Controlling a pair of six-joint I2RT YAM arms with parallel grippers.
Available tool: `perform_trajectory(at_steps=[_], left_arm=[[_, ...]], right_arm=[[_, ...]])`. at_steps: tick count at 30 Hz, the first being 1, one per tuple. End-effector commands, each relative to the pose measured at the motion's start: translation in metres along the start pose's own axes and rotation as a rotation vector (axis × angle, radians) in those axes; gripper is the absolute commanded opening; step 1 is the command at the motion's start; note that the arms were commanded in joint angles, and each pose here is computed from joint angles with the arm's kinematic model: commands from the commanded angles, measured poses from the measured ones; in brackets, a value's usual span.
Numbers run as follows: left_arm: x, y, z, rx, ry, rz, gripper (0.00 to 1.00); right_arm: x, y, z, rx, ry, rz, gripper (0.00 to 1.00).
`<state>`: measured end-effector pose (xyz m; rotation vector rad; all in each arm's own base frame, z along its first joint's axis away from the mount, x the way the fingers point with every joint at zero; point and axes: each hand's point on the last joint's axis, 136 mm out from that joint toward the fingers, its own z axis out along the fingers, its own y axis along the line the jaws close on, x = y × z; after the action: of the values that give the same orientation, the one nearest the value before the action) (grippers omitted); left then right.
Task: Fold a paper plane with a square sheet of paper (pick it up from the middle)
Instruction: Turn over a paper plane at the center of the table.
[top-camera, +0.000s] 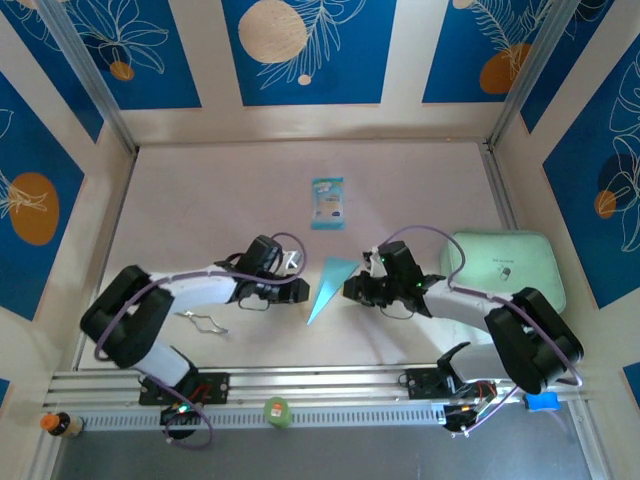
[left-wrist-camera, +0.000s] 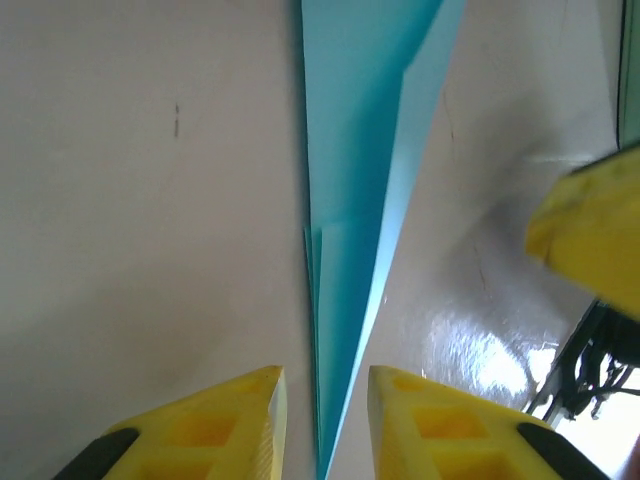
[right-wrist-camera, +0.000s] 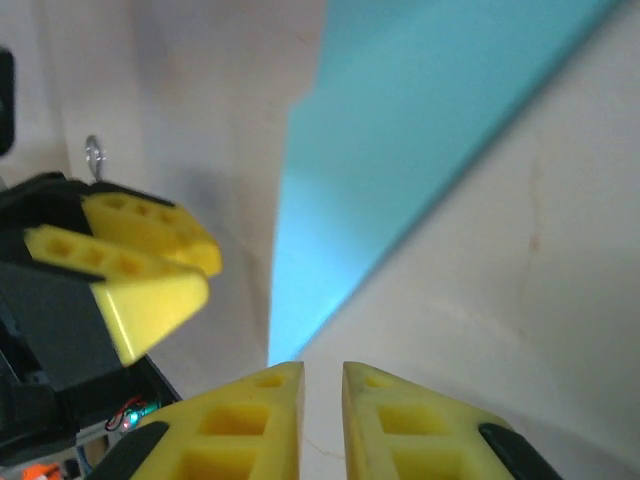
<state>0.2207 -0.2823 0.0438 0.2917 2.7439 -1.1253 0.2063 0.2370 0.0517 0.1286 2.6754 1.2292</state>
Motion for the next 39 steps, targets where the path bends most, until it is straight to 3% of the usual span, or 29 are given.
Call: perform_trajectory(at_steps=[1, 8, 24, 39], left_arm=[[-0.013, -0.016, 0.006, 0.103, 0.036, 0.027, 0.27], [-0.015, -0.018, 0.019, 0.140, 0.088, 0.005, 0.26], [-0.006, 0.005, 0.026, 0.046, 0.123, -0.024, 0.25], [-0.003, 0.002, 0.033, 0.091, 0.148, -0.035, 0.22]], right_arm=[[0.002, 0.004, 0.001, 0.010, -0.020, 0.044, 0.19], [0.008, 0.004, 0.008, 0.023, -0.014, 0.050, 0.19], [0.010, 0.009, 0.027, 0.013, 0.028, 0.049, 0.19], [0.011, 0.005, 0.038, 0.013, 0.055, 0.076, 0.19]])
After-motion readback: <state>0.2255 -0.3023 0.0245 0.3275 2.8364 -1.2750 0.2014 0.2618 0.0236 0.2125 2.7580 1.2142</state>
